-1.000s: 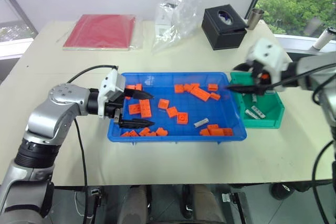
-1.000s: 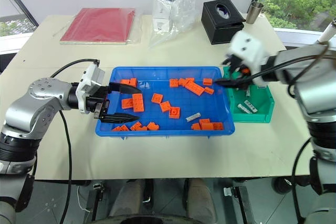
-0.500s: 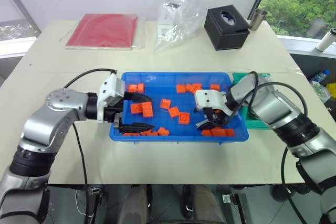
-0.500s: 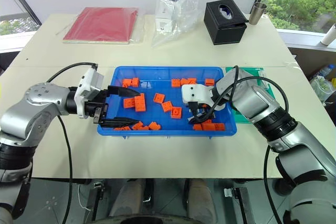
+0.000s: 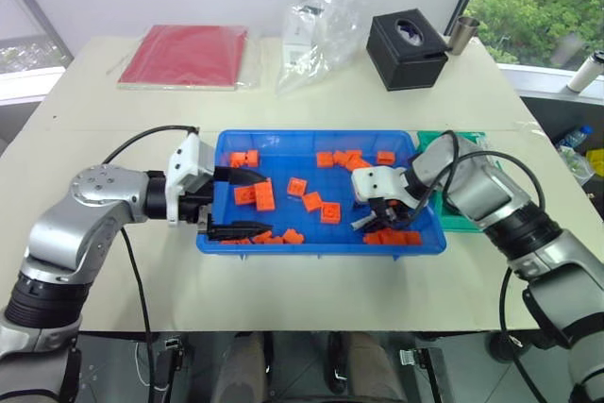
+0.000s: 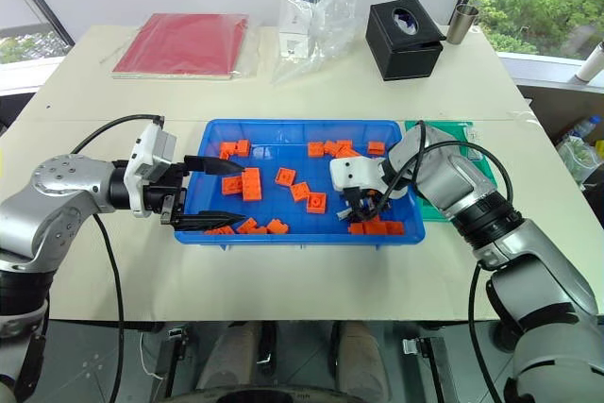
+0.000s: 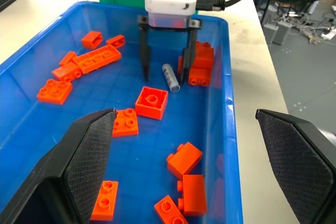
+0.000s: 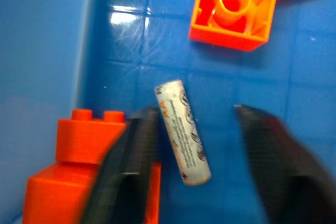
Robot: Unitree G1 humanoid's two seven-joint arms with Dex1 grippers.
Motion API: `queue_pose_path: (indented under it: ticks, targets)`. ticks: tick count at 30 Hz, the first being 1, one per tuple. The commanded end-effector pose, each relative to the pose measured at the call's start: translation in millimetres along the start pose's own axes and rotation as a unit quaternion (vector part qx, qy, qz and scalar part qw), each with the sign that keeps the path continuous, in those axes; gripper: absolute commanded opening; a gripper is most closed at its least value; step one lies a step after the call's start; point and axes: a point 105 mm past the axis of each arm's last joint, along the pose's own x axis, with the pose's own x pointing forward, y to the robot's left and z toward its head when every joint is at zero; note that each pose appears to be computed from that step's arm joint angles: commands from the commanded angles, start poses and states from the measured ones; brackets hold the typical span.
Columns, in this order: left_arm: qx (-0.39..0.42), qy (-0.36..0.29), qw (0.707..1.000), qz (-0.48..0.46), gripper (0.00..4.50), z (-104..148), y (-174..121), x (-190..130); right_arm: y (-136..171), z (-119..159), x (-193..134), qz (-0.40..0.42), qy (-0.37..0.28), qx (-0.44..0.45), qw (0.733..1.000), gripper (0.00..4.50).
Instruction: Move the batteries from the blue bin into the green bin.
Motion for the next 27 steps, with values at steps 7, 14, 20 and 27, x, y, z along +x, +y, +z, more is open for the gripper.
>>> queue_pose_path:
  ticks: [7,14,20,27]
  targets:
    - [0.025,-0.005,1.0,-0.015,4.5,10.1,-4.6,1.0,-23.2,33.5,-58.4,-0.179,-0.112,0.06,0.976,0.03]
    - [0.021,-0.005,1.0,-0.016,4.5,9.6,2.0,0.0,-32.0,4.5,-149.8,-0.377,-0.146,0.206,0.891,0.03]
    - [0.015,-0.017,1.0,-0.016,4.5,13.1,9.6,1.6,-5.2,-58.8,-170.1,-0.469,-0.096,0.323,0.816,0.53]
    - [0.019,-0.022,0.999,-0.017,4.5,19.7,15.9,0.9,1.9,-70.1,-166.1,-0.472,-0.111,0.349,0.802,3.68]
